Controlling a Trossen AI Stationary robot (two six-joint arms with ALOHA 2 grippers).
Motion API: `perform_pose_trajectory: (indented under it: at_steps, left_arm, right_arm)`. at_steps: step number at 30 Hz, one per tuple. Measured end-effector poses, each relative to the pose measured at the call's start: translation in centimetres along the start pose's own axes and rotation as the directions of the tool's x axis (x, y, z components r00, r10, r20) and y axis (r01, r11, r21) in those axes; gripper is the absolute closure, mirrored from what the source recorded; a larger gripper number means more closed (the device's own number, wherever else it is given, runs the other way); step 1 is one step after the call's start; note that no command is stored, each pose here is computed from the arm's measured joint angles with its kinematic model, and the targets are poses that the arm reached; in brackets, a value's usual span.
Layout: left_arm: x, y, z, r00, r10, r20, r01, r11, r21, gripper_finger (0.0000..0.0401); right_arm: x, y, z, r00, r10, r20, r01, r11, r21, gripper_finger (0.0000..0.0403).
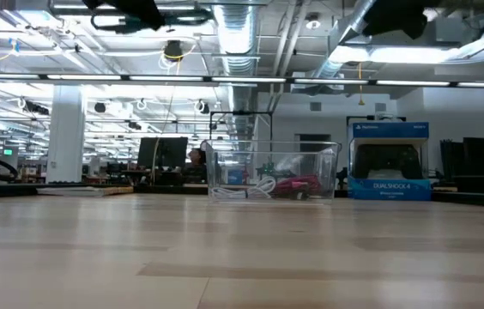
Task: Pick and place USB-C Cables
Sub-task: Put the blue charger cable into the transparent bin
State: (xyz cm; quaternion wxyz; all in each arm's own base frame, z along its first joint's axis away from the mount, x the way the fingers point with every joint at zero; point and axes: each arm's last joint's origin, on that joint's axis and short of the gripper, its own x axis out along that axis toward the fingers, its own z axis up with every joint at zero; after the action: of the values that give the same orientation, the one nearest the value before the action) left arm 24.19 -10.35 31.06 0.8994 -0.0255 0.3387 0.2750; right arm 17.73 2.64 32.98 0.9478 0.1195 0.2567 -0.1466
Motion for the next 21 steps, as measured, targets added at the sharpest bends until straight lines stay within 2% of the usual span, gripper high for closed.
perform_pose_trajectory:
  at_steps: [8, 13, 17, 21]
  left_arm:
    - [-2.9, 3.8, 0.5, 0.996, 0.035, 0.080, -0.033, 0.999, -0.029, 0.0401]
    - [-2.8, 5.2, -1.3, 0.998, 0.029, 0.061, -0.027, 0.999, -0.028, 0.0401]
    - [-2.3, 6.3, -3.2, 0.998, 0.004, 0.062, 0.002, 0.995, -0.103, 0.0401]
    - [-2.2, 7.3, -4.4, 0.993, -0.057, 0.099, 0.074, 0.982, -0.174, 0.0401]
  right_arm:
    - [-3.9, -1.6, 0.3, 0.992, 0.054, 0.118, -0.060, 0.997, 0.047, 0.0239]
    - [-5.9, -2.6, -0.4, 0.990, 0.046, 0.130, -0.051, 0.998, 0.037, 0.0239]
    - [-6.7, -3.2, -1.7, 0.983, 0.060, 0.171, -0.069, 0.997, 0.046, 0.0239]
    - [-6.2, -3.7, -3.8, 0.976, 0.036, 0.214, -0.053, 0.996, 0.074, 0.0239]
